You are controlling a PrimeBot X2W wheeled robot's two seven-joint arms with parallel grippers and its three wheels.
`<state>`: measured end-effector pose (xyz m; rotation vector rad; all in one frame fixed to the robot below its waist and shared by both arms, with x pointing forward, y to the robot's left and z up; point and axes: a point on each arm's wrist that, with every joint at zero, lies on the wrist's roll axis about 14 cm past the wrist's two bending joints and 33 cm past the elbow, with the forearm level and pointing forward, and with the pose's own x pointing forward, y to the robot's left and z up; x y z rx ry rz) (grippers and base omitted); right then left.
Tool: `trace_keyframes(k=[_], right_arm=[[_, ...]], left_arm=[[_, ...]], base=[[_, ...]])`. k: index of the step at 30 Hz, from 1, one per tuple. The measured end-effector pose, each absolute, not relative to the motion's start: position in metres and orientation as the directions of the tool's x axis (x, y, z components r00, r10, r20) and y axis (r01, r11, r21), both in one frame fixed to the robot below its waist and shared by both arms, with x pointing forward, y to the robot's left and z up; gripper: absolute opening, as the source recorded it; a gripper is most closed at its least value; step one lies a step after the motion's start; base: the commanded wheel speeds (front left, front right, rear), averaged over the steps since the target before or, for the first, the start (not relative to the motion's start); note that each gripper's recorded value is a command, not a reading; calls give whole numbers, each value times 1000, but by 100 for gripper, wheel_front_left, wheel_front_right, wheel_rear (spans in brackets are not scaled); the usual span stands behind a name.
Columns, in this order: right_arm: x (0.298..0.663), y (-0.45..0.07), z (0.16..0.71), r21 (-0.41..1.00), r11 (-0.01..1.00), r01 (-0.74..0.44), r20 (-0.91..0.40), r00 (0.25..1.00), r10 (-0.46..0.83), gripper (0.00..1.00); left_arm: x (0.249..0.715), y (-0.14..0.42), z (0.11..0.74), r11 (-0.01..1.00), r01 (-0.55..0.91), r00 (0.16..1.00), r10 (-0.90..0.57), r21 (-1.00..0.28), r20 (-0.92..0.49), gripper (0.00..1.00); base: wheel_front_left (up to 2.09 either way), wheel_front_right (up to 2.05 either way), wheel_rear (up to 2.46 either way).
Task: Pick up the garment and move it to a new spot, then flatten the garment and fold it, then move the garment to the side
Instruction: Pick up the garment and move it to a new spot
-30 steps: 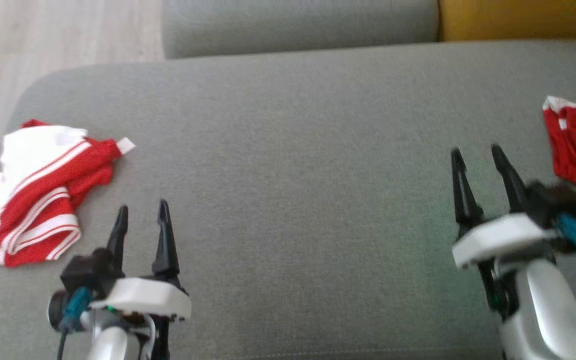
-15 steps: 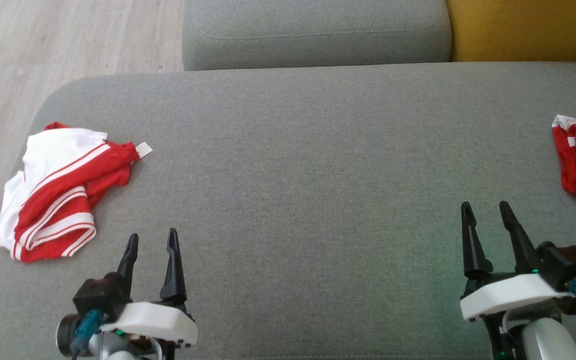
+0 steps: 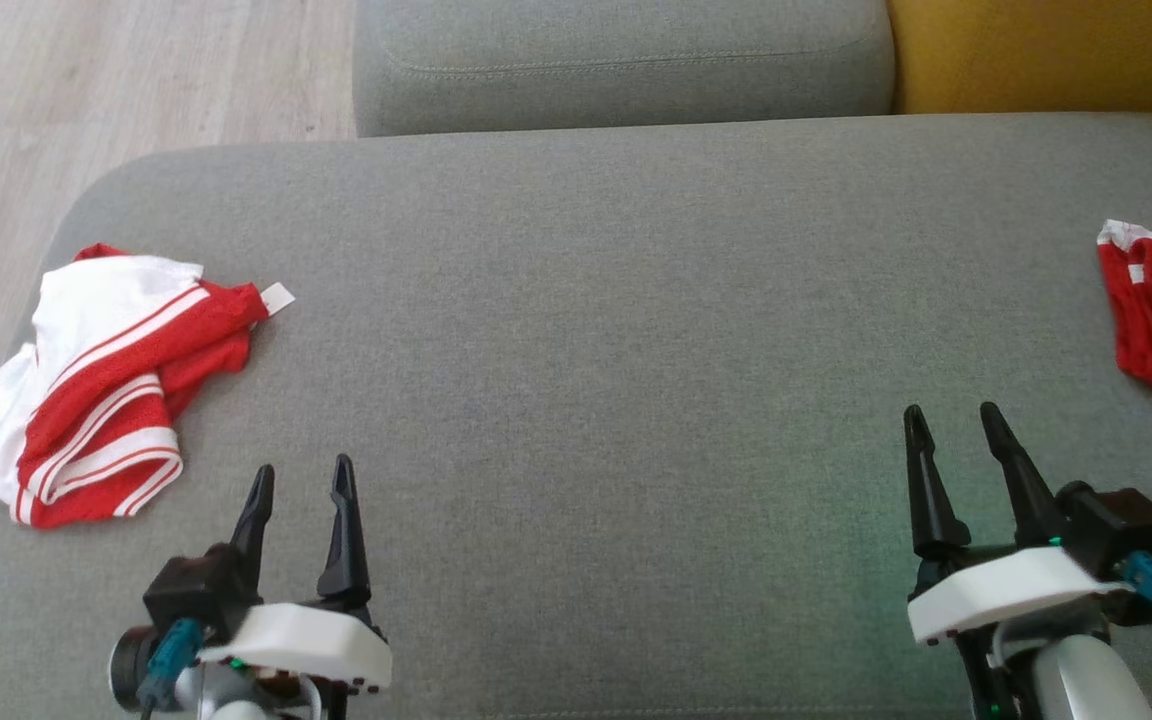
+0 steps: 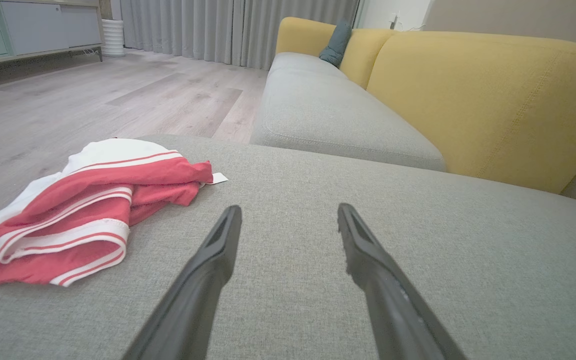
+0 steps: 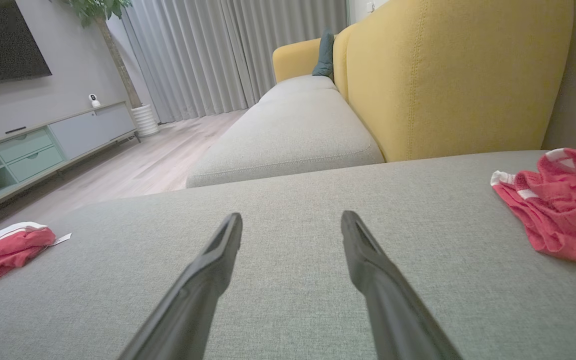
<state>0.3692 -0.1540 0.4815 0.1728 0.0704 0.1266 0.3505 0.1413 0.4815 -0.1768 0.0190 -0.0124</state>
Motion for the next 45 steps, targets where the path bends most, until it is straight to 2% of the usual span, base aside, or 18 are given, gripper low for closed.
trace_keyframes(k=[12,17,26,35,45], right_arm=[[370,-154,483,175,977,-120,-58,990,132,100],[377,-141,484,176,971,-160,-56,984,172,100],[396,-80,481,185,928,-324,-59,939,340,100],[399,8,482,200,816,-542,-52,826,561,100],[392,43,486,196,756,-625,-42,765,643,100]], left_arm=[[350,142,482,985,13,1000,-16,-173,-15,100],[345,154,482,985,-26,1000,23,-173,-17,100],[322,207,491,968,-195,980,200,-161,11,100],[267,271,494,894,-421,903,429,-153,17,100],[242,289,496,859,-490,866,499,-150,26,100]], base=[[0,0,0],[0,0,0],[0,0,0],[0,0,0],[0,0,0]])
